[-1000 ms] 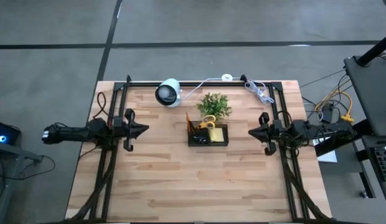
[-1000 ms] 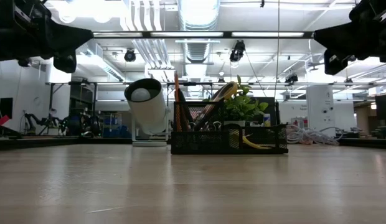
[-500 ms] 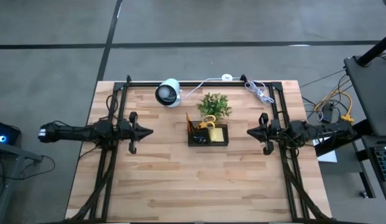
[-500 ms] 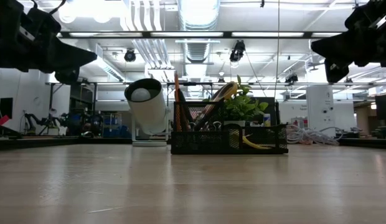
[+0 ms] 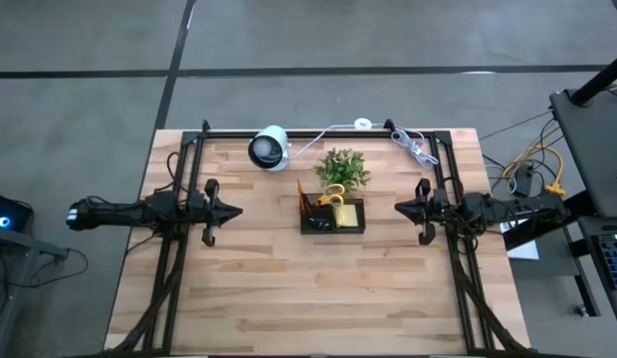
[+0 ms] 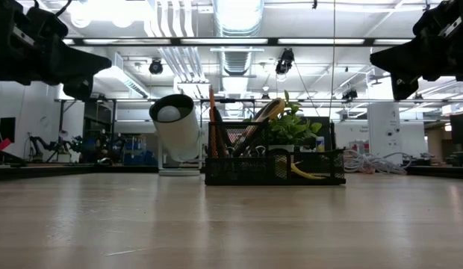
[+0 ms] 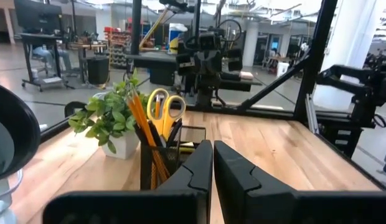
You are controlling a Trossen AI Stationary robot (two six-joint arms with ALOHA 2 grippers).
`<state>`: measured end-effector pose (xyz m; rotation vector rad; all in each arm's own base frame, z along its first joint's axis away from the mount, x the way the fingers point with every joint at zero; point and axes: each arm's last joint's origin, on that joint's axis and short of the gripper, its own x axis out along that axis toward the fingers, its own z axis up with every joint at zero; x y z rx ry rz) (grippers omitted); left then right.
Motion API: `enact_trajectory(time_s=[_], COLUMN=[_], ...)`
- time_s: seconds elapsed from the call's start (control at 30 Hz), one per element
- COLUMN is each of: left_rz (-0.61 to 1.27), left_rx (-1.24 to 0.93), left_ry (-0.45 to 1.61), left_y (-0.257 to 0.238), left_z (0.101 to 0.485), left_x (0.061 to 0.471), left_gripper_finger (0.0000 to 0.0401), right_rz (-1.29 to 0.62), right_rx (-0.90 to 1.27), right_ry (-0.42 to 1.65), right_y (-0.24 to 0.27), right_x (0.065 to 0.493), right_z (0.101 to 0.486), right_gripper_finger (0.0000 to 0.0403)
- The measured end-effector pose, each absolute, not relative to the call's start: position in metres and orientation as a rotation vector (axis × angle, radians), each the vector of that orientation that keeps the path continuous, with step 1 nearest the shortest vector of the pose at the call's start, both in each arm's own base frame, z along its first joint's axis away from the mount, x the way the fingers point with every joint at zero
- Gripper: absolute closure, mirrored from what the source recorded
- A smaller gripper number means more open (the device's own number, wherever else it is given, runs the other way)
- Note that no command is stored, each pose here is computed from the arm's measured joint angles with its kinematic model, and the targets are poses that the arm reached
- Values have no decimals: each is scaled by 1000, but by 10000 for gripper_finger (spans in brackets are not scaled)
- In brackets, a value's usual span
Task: Pick and place office supplies into organizer
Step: Return to Home Position
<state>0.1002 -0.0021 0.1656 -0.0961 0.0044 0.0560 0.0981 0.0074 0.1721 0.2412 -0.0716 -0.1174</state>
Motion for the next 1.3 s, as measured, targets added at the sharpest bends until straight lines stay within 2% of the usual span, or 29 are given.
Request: enact_trajectory(time_s=[1.3], left_rz=[57], left_rx=[-97], left_ry=[-5], left_y=[-2], left_z=[167], left_x=[100], left_gripper_finger=[401], right_rz=[-96], right_rx=[292], right_ry=[-66], right_y=[8], right_x=[98], right_z=[172], right_gripper_finger=[394])
